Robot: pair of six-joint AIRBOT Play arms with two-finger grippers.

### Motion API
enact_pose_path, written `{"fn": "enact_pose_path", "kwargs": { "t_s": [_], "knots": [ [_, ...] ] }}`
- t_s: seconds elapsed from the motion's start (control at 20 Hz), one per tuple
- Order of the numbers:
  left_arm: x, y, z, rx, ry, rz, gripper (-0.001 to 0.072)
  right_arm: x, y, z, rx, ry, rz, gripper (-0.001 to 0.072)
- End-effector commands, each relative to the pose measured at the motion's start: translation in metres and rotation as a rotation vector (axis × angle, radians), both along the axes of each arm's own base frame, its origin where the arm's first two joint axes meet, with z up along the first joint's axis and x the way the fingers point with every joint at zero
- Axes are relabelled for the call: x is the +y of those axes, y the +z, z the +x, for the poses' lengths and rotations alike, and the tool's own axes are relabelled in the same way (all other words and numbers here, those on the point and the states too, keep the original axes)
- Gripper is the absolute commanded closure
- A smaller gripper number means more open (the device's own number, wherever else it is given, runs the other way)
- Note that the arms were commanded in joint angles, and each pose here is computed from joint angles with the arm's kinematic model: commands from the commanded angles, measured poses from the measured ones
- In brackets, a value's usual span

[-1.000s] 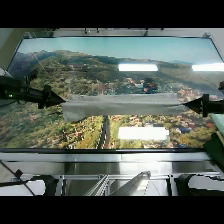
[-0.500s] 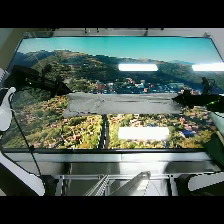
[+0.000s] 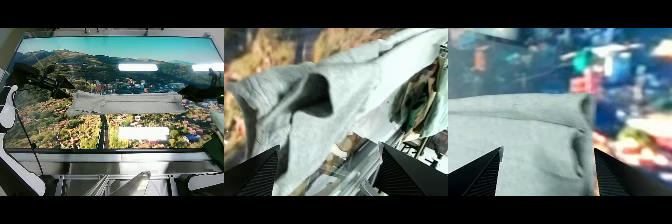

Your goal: Fold the shirts.

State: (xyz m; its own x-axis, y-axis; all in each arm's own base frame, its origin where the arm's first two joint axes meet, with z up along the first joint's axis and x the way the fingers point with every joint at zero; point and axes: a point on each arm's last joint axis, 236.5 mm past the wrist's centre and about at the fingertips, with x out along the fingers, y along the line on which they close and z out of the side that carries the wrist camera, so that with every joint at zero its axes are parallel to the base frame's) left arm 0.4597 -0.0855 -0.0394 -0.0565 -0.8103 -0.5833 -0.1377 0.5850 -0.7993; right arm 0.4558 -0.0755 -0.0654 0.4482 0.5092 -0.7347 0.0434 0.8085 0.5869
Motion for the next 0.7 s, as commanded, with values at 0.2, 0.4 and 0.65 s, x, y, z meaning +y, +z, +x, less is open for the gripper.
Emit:
{"fn": "enact_pose_path", "kwargs": {
  "t_s": [0.2,0.4,0.65],
  "knots": [
    [0.008,0.052,-0.003,-0.076,0.011,-0.001,0.0005,-0.025,-0.031,-0.015,0.184,-0.035,-0.071,0.0064],
    [-0.019,0.057,-0.006,-0.092,-0.039,0.004,0.0014,0.010,-0.062,-0.026,0.286,0.036,0.004,0.0070],
    [-0.081,0.051,0.012,-0.184,-0.055,0.035,0.0620,0.051,-0.067,-0.022,0.291,0.116,0.027,0.0554]
  ]
}}
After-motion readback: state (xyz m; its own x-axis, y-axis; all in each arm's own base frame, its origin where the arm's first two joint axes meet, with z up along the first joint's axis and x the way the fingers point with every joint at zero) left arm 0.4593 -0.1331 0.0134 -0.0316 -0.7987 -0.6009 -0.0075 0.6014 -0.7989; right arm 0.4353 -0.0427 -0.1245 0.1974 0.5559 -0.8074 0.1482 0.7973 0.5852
